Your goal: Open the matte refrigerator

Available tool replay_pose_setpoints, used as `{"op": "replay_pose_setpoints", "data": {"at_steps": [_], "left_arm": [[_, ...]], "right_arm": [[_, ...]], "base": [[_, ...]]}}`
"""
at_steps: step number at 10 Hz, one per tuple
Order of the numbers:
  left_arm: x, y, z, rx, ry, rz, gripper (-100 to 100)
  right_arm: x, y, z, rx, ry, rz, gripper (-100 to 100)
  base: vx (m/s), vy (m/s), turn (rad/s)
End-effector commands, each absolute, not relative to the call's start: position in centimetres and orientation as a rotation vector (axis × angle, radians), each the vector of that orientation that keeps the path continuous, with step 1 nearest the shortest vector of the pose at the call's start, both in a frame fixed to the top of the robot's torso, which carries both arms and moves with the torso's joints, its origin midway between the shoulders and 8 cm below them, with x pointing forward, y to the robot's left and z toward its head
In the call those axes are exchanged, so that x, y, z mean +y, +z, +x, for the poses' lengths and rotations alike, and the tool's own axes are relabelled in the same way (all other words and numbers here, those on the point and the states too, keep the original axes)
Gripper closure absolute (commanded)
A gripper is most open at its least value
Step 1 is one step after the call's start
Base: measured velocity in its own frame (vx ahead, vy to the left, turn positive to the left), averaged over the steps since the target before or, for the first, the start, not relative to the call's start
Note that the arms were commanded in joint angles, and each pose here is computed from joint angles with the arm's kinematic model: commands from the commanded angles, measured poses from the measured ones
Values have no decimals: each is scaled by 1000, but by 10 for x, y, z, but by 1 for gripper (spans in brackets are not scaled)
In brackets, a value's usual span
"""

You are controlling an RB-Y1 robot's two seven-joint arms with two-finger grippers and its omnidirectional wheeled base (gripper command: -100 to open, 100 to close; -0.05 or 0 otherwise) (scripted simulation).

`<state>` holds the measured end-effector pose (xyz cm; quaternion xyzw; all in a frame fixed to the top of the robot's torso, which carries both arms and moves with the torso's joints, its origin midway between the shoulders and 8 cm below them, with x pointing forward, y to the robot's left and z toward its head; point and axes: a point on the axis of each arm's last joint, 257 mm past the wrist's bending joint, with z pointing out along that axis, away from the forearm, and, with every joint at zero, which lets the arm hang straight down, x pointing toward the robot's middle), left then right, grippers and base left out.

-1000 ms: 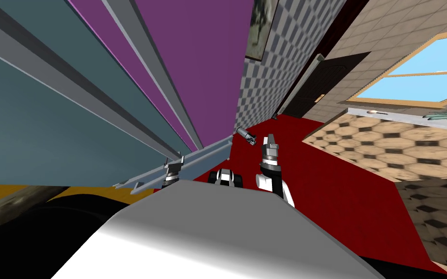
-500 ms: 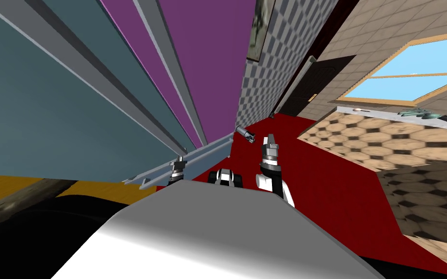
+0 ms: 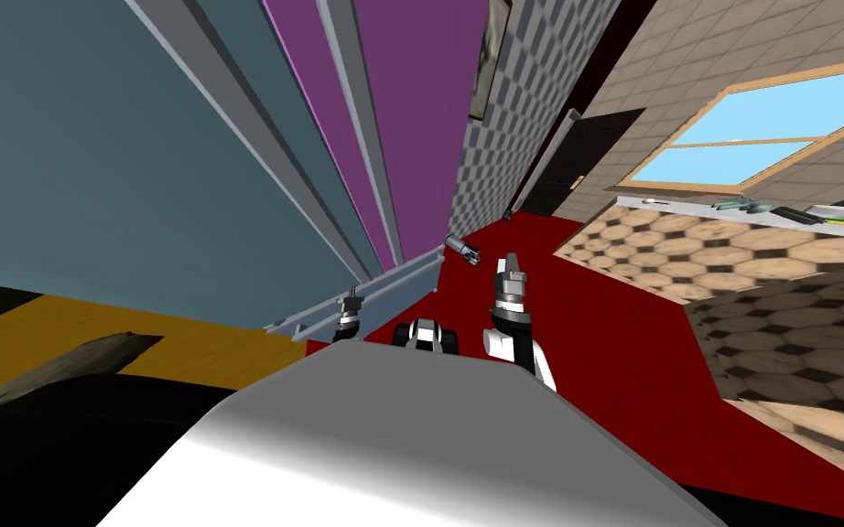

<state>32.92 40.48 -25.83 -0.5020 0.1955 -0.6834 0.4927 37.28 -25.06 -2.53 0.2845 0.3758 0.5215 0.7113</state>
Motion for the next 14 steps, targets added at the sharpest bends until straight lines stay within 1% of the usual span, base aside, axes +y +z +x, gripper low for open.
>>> {"op": "replay_pose_setpoints", "data": {"at_steps": [1,3,4,6,7,9,10,12,13,14], "left_arm": [[385,-266,355,483,-1650,-1227,100],[378,-255,377,465,-1683,-1200,100],[362,-272,388,487,-1656,-1238,100],[353,-257,408,470,-1693,-1205,100],[333,-272,420,495,-1674,-1241,100],[325,-257,439,482,-1708,-1211,100],[301,-268,451,508,-1697,-1244,100],[292,-253,469,500,-1728,-1217,100],[266,-266,479,534,-1717,-1256,100],[259,-255,491,532,-1738,-1238,100]], "right_arm": [[-251,-25,373,834,1157,631,0],[-251,-25,373,833,1157,631,0],[-251,-25,373,833,1157,631,0],[-251,-25,373,833,1157,631,0],[-251,-25,373,834,1156,631,0],[-251,-25,373,833,1157,631,0],[-251,-25,373,834,1157,631,0],[-251,-25,373,833,1157,631,0],[-251,-25,373,834,1156,631,0],[-251,-25,373,833,1157,631,0]], "base": [[-175,88,-111],[-161,86,-67],[-202,98,-155],[-158,112,-47],[-192,126,-117],[-177,97,-61],[-183,97,-164],[-187,103,-39],[-217,81,-137],[-222,95,-111]]}}
